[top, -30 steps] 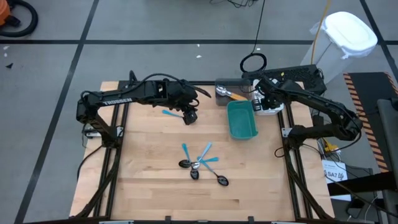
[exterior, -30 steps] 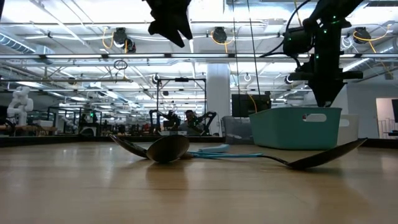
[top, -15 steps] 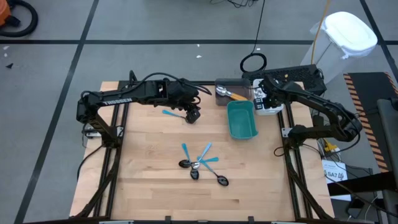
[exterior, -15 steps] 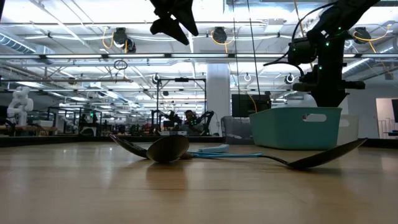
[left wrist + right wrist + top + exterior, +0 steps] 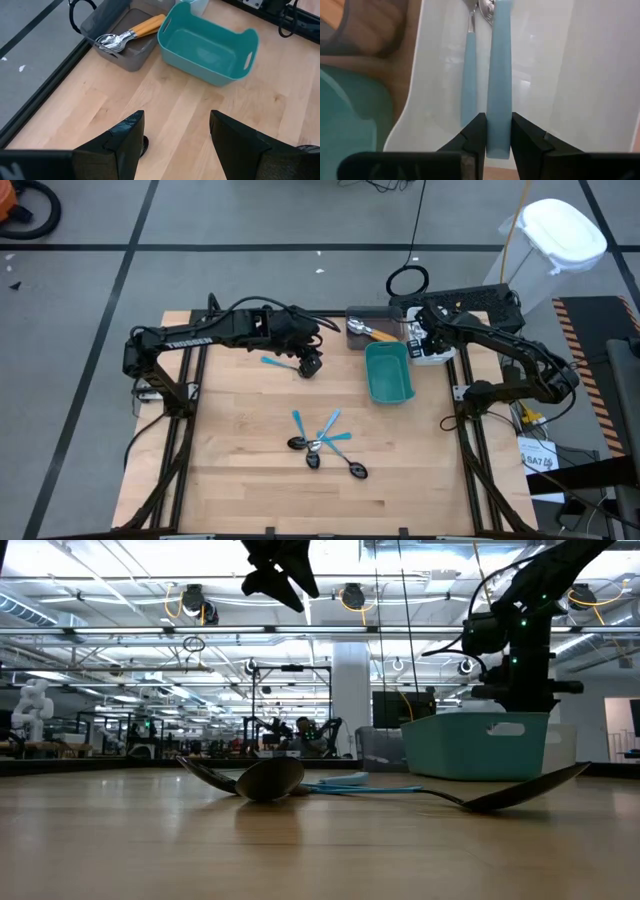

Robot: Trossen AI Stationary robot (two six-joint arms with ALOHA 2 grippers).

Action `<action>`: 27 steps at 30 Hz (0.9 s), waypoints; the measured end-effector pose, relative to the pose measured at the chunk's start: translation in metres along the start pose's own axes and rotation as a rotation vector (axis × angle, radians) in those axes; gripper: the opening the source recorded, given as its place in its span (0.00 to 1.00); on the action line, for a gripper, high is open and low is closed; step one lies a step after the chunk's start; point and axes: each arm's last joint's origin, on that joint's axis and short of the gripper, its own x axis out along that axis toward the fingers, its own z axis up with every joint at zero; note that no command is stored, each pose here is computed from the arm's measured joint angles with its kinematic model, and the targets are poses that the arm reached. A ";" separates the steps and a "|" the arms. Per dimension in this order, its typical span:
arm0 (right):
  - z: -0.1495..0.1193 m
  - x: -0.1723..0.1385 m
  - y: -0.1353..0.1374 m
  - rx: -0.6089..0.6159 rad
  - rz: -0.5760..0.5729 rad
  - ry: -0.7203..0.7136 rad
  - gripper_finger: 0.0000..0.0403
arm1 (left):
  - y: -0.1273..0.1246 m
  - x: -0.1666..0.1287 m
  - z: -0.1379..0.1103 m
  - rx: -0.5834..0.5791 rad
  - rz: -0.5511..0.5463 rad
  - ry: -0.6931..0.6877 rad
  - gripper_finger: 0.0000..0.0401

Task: Sort silverware by color (type)
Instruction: Put the light blue spoon into the white bin

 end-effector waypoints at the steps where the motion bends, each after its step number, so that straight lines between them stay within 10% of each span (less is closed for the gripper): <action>1: 0.000 0.001 0.000 0.000 0.000 0.002 0.17 | 0.000 0.000 0.000 0.000 0.000 0.000 0.56; 27: 0.000 0.006 0.003 -0.015 0.031 0.053 0.20 | -0.001 0.000 0.006 -0.044 -0.019 -0.062 0.56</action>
